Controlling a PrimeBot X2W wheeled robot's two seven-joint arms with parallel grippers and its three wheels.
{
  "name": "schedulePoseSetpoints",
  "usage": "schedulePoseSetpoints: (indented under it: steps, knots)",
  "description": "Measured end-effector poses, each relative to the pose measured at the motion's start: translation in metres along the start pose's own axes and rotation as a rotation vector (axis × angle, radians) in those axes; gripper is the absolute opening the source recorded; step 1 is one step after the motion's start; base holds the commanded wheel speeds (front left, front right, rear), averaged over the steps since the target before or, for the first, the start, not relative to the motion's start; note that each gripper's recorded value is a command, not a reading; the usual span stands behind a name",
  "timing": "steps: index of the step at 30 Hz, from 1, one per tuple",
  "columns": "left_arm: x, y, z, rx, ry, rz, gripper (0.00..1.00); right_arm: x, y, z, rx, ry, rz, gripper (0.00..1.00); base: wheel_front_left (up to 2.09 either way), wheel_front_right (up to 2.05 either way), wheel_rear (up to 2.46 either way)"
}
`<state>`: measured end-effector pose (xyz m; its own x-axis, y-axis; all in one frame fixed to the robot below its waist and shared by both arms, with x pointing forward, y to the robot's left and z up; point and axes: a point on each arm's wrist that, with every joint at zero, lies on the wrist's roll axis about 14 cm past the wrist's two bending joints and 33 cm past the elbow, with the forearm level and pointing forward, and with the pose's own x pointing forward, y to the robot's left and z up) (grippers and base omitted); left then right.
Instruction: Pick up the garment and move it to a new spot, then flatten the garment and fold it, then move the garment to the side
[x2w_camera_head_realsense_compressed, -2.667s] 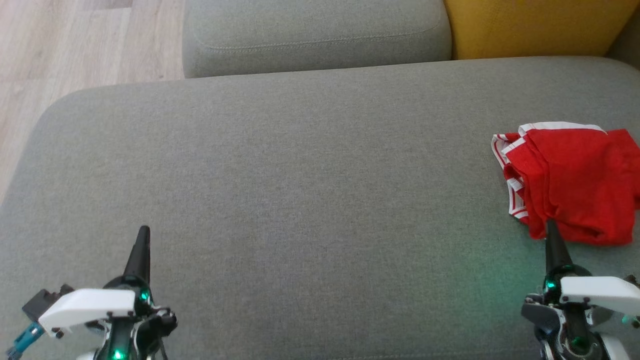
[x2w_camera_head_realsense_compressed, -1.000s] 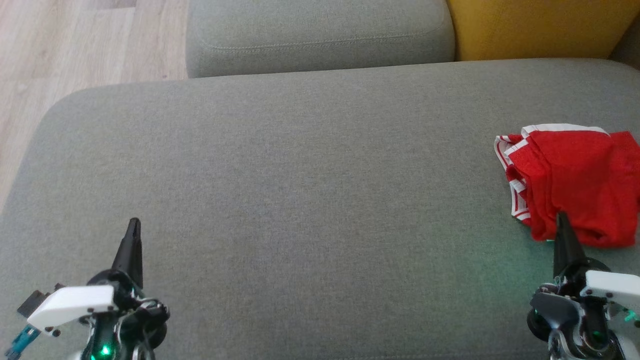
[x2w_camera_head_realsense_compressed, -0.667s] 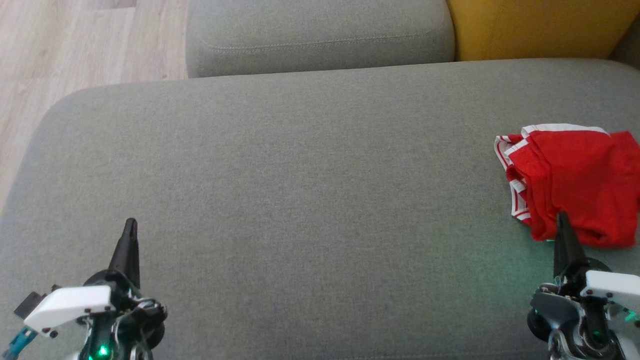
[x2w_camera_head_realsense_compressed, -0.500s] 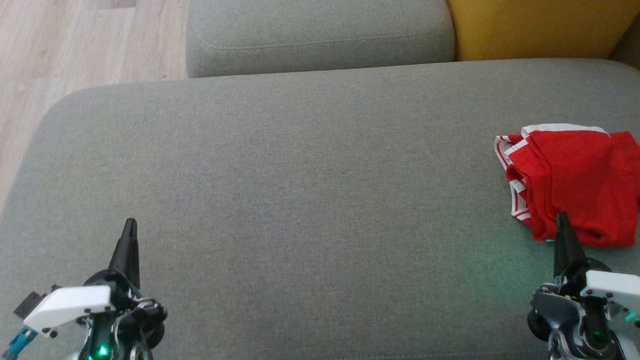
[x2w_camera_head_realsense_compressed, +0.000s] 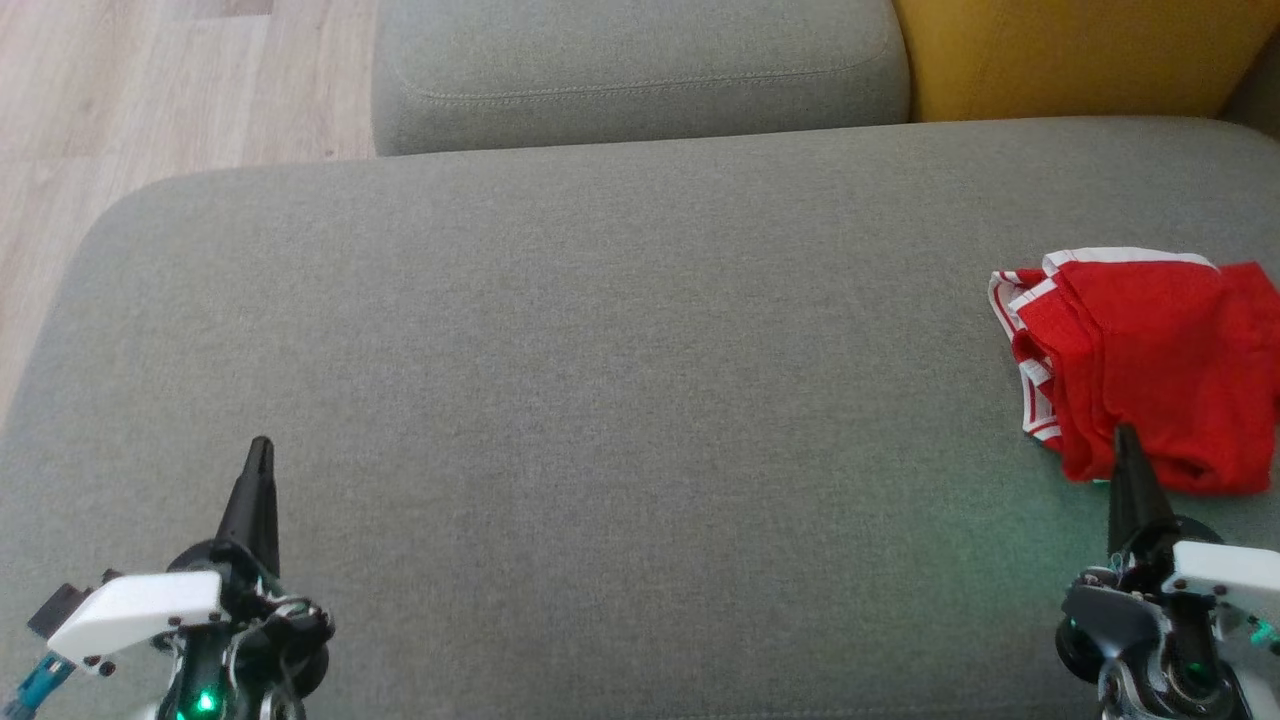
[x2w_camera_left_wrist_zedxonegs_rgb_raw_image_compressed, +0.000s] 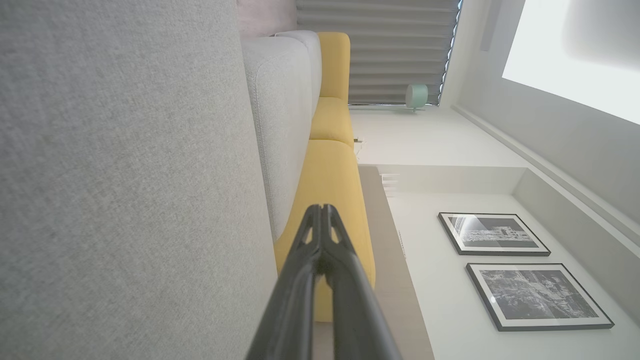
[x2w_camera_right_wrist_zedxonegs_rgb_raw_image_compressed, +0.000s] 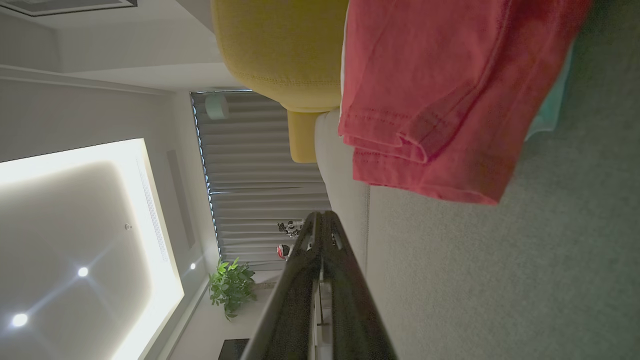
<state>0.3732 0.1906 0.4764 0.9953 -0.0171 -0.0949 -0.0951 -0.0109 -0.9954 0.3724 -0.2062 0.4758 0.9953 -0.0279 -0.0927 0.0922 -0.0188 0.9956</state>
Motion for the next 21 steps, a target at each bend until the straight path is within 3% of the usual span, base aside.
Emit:
schedulePoseSetpoints:
  steps: [21]
  knots:
    - [0.0000,0.0000,-0.0005,-0.001,0.005,0.000,0.00,-0.0001,-0.0001,0.0006,0.001,-0.003,0.000,0.00,0.00,0.00,0.00]
